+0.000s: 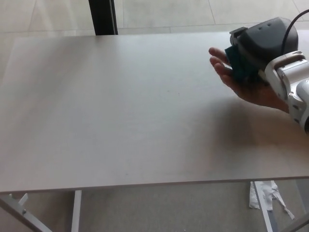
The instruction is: The robot uses its right hand to pick up a cube kept in the middle of the desk infront of it and hands it to a person
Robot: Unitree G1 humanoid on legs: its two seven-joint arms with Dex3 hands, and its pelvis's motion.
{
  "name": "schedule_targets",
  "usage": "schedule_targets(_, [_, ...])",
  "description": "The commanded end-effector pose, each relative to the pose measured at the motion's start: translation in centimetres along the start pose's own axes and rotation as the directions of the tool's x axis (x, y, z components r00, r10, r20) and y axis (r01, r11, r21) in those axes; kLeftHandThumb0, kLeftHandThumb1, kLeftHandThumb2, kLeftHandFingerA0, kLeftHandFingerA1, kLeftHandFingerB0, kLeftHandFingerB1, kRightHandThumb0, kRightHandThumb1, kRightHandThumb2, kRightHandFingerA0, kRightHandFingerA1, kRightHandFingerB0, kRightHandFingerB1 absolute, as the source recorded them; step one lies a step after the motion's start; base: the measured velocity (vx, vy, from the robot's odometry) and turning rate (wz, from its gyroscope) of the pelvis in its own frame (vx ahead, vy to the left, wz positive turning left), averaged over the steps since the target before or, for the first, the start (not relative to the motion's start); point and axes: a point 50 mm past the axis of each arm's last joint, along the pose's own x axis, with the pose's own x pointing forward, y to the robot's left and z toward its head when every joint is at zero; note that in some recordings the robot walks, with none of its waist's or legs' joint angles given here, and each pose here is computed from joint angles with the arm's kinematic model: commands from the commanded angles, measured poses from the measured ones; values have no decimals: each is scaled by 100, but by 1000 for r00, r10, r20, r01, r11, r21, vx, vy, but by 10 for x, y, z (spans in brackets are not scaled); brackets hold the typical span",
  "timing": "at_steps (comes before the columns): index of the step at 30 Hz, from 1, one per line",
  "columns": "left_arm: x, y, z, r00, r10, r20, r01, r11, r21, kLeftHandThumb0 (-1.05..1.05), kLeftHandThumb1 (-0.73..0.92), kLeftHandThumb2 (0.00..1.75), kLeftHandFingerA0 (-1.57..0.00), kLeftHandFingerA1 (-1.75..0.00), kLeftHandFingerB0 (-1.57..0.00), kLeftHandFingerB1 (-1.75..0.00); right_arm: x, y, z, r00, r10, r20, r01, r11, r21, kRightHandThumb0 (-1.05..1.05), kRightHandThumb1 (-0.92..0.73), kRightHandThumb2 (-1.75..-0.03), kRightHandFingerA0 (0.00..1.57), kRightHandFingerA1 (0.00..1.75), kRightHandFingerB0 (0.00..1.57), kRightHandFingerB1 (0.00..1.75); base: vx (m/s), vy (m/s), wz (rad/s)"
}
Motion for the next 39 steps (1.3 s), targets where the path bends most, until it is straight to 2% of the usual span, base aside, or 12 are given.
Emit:
schedule_targets(1, [-3,6,-6,1000,19,4,-19,1000,17,-74,72,62,-65,-44,-43,-36,7,-42,-5,797,601,-59,-602,783,-157,-92,-49,-96,14,52,0,0,0,0,0])
schedule_targets(2, [-3,6,-7,1000,23,-3,-23,999,27,-73,73,63,-67,-44,-43,-36,7,-44,-3,796,603,-53,-604,783,-149,-104,-58,-63,4,45,0,3,0,0,0])
schedule_targets(4, [-3,6,-7,1000,25,-6,-24,999,25,-71,73,63,-66,-44,-47,-37,7,-50,-3,788,614,-37,-613,778,-138,-94,-51,-98,4,17,0,0,0,0,0])
schedule_targets(16, [-4,10,-8,999,32,-9,-32,999,9,-69,73,62,-66,-45,-46,-36,-23,-129,-48,867,497,5,-492,856,158,-79,-47,-92,0,23,0,4,0,0,0])
schedule_targets(26, [-5,14,-10,999,42,-9,-42,999,3,-72,72,62,-66,-43,-45,-36,-149,-160,-115,998,-42,-57,56,959,279,-87,-51,-89,0,16,4,24,0,0,0])
schedule_targets(27, [-5,14,-10,999,44,-13,-44,999,2,-72,72,63,-65,-43,-44,-35,-163,-161,-117,989,-126,-82,144,952,270,-39,-29,-92,3,55,0,50,0,0,0])
schedule_targets(28, [-5,15,-10,999,45,-17,-45,999,-6,-71,72,63,-65,-43,-43,-35,-180,-160,-121,966,-237,-102,256,932,256,-72,-47,-85,27,57,21,43,0,0,0])
schedule_targets(29, [-5,15,-10,999,46,-14,-47,999,-6,-70,73,63,-65,-43,-46,-36,-200,-157,-127,936,-316,-154,348,896,274,-64,-57,-58,77,63,51,36,0,0,0])
schedule_targets(33, [-6,18,-11,999,48,-16,-48,999,-11,-70,73,63,-65,-42,-42,-35,-272,-136,-155,812,-447,-376,548,805,227,-64,-66,-61,81,56,60,38,0,0,0])
schedule_targets(34, [-6,18,-11,998,55,-23,-55,998,-6,-71,58,95,-55,-56,-36,-49,-302,-123,-170,755,-496,-428,600,786,146,-62,-64,-61,79,45,60,38,0,0,0])
schedule_targets(36, [-7,20,-12,998,61,-25,-61,998,0,-70,73,63,-66,-43,-45,-35,-336,-108,-189,673,-484,-559,622,779,76,-66,-66,-61,78,45,62,39,0,0,0])
schedule_targets(39, [-7,21,-11,998,64,-17,-65,998,-2,-71,72,63,-68,-43,-46,-35,-379,-93,-206,546,-440,-713,609,793,-23,-59,-66,-61,79,47,62,39,0,0,0])
